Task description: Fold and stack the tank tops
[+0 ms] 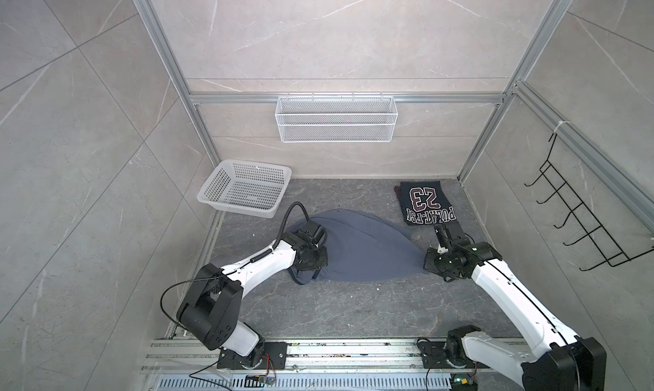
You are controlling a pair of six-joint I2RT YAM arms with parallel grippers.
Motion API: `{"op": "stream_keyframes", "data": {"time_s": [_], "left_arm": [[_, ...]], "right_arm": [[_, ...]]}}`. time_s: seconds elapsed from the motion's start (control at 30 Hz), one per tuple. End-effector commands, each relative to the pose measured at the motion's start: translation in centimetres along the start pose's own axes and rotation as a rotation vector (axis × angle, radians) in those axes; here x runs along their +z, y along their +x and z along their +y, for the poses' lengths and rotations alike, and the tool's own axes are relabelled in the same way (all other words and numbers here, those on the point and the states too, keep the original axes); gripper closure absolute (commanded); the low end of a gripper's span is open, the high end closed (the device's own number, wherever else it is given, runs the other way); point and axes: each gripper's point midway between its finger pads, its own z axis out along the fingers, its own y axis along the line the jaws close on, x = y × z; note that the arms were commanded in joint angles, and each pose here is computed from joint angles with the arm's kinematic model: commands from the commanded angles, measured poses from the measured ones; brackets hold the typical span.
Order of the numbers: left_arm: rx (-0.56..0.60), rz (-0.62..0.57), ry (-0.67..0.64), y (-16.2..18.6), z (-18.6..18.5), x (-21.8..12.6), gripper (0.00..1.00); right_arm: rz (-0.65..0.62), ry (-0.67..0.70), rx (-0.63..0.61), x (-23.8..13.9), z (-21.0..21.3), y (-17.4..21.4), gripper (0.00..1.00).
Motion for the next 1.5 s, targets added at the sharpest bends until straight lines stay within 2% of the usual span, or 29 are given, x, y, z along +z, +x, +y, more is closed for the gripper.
{"op": "stream_keyframes", "data": {"time_s": [0.0,0.07,0.13,0.23,0.33,0.37,0.43,0.5,0.57,0.73,0.83,0.9,0.93,1.03,1.1,1.17,1.27,1.4,1.47], "left_arm": [[0.003,-0.049,-0.007,-1.3,-0.4,-1.1,1.00],[0.022,-0.116,-0.005,-2.3,-0.6,-3.7,1.00],[0.045,-0.252,0.006,-4.0,-0.7,-8.0,1.00],[0.059,-0.539,0.029,-6.2,-0.3,-17.2,1.00],[0.049,-0.809,0.075,-6.7,0.7,-25.9,1.00],[0.046,-0.873,0.080,-6.7,1.1,-27.9,1.00],[0.034,-0.930,0.042,-6.8,2.1,-29.5,1.00],[-0.002,-0.920,-0.065,-7.2,3.7,-28.7,1.00],[-0.027,-0.838,-0.164,-7.6,4.8,-25.7,1.00],[-0.032,-0.547,-0.226,-7.5,5.6,-16.1,1.00],[-0.068,-0.430,-0.292,-6.8,7.0,-12.6,1.00],[-0.093,-0.410,-0.304,-6.3,7.8,-11.8,1.00],[-0.104,-0.412,-0.300,-6.1,8.1,-11.6,1.00],[-0.149,-0.425,-0.296,-5.3,9.6,-11.5,1.00],[-0.179,-0.424,-0.297,-4.7,10.6,-11.1,1.00],[-0.198,-0.419,-0.296,-4.0,11.3,-10.5,1.00],[-0.220,-0.394,-0.307,-3.1,12.3,-9.3,1.00],[-0.224,-0.360,-0.299,-2.5,12.5,-7.8,1.00],[-0.222,-0.350,-0.303,-2.4,12.5,-7.5,1.00]], "right_arm": [[-0.018,0.027,0.011,-0.7,-0.7,0.0,0.94],[-0.041,0.026,0.006,-2.0,-0.6,-0.6,0.94],[-0.091,0.022,0.000,-4.4,-0.6,-1.8,0.94],[-0.179,0.008,-0.010,-8.5,-0.5,-3.4,0.94],[-0.220,-0.021,-0.043,-11.3,-0.1,-4.1,0.94],[-0.229,-0.033,-0.048,-11.9,0.1,-4.4,0.94],[-0.232,-0.071,-0.065,-12.4,0.9,-4.7,0.94],[-0.217,-0.122,-0.074,-12.1,2.2,-5.0,0.94],[-0.166,-0.192,-0.091,-10.7,4.2,-5.2,0.93],[-0.038,-0.255,-0.130,-6.0,8.6,-4.9,0.93],[0.014,-0.217,-0.191,-3.2,11.1,-4.3,0.91],[0.055,-0.175,-0.200,-1.4,11.3,-4.0,0.88],[0.069,-0.157,-0.202,-0.7,11.2,-3.8,0.83],[0.045,-0.101,-0.212,0.1,9.9,-3.8,0.58],[0.015,-0.071,-0.208,0.2,8.7,-4.0,0.48],[0.020,-0.111,-0.166,0.5,7.5,-4.1,0.47],[0.047,-0.250,-0.067,1.8,6.7,-3.9,0.48],[0.113,-0.434,-0.028,2.8,9.0,-2.0,0.50],[0.137,-0.484,0.014,3.6,9.4,-1.0,0.50]]}}
